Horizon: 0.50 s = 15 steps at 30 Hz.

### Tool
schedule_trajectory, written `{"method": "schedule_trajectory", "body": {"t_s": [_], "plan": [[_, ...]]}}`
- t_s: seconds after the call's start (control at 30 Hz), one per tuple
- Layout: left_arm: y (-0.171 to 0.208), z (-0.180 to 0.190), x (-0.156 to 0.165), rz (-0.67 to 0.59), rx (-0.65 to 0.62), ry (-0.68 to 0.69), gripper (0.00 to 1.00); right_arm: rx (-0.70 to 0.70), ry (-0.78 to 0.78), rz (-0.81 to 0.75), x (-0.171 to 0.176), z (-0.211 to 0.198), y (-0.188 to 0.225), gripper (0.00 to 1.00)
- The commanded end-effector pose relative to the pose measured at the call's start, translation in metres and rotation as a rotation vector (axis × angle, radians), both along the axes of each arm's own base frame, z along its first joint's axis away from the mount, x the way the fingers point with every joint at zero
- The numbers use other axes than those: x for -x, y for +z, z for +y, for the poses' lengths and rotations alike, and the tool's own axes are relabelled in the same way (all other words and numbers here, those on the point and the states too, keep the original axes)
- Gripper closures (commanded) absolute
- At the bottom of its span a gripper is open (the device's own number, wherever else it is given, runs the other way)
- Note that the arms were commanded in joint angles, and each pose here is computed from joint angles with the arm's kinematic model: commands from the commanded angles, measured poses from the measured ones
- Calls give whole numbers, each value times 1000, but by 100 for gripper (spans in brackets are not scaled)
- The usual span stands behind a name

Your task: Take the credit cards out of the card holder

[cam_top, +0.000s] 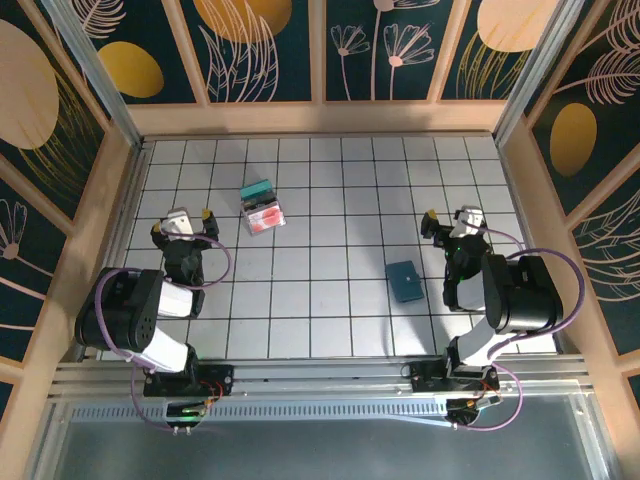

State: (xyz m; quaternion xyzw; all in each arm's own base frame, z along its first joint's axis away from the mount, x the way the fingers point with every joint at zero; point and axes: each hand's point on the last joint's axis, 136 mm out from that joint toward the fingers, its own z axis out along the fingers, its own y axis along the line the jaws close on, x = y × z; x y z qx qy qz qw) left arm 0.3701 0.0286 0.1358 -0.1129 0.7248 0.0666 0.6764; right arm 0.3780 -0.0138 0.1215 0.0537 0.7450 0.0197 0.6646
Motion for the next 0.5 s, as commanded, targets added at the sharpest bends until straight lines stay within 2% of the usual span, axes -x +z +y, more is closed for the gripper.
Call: {"method": "schedule_trajectory", "body": {"t_s": [0.0,0.47], "plan": [[4,1,2,-10,-8,-6,1,-12,-16,-23,3,-1,7,1],[4,1,3,-10,-7,-5,1,-12,-17,-22,4,-1,6,1]]}}
